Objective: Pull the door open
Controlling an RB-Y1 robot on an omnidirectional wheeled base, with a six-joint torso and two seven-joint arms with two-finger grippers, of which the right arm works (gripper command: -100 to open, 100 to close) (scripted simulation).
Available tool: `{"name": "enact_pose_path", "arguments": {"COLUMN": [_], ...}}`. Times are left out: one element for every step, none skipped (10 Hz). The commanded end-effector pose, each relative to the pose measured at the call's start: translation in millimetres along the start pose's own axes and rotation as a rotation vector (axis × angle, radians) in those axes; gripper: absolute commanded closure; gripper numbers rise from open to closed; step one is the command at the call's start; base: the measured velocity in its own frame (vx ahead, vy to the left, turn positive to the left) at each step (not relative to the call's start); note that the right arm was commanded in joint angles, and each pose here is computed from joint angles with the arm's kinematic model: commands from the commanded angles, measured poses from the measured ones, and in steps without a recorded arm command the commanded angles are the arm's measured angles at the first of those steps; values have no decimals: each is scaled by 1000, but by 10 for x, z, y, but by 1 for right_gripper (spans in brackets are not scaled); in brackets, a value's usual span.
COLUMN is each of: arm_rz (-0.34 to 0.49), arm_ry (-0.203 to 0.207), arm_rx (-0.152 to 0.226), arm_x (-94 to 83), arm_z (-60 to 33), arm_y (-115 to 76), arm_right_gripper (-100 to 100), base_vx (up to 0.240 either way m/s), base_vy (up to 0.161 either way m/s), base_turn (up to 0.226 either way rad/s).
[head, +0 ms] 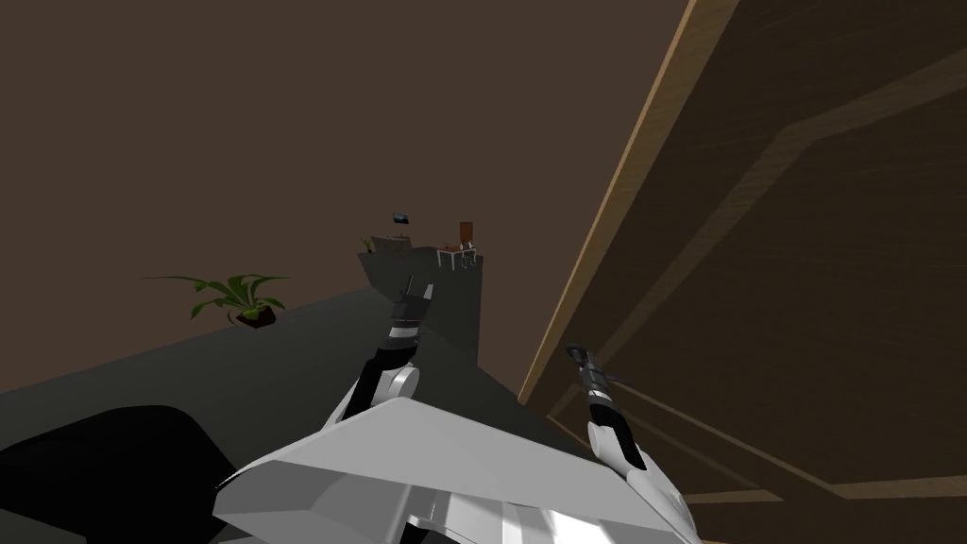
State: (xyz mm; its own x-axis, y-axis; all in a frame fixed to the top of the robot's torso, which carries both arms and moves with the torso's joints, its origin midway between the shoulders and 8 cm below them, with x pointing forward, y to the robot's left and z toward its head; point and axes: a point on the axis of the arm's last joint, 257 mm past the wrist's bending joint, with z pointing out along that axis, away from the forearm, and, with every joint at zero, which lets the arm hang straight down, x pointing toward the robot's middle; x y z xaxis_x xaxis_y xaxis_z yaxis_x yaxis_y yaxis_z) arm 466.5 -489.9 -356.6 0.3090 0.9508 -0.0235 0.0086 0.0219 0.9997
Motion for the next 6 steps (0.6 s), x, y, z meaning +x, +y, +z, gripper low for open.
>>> {"name": "enact_pose_path", "arguments": {"arm_rz": [-1, -1, -1, -1, -1, -1], "arm_ry": [1, 1, 1, 1, 1, 1], "arm_rx": [1, 1, 1, 1, 1, 1], "arm_x": [9, 9, 9, 9, 9, 9], "arm_z": [-2, -2, -2, -2, -2, -2], "arm_y": [-5, -5, -5, -5, -5, -5], "arm_right_gripper": [100, 100, 100, 100, 100, 100], "base_vx": [-9, -31, -27, -16, -6, 0], "base_vy": [2, 6, 4, 1, 1, 0], "base_turn": [-3, -9, 9, 4, -1, 0]}}
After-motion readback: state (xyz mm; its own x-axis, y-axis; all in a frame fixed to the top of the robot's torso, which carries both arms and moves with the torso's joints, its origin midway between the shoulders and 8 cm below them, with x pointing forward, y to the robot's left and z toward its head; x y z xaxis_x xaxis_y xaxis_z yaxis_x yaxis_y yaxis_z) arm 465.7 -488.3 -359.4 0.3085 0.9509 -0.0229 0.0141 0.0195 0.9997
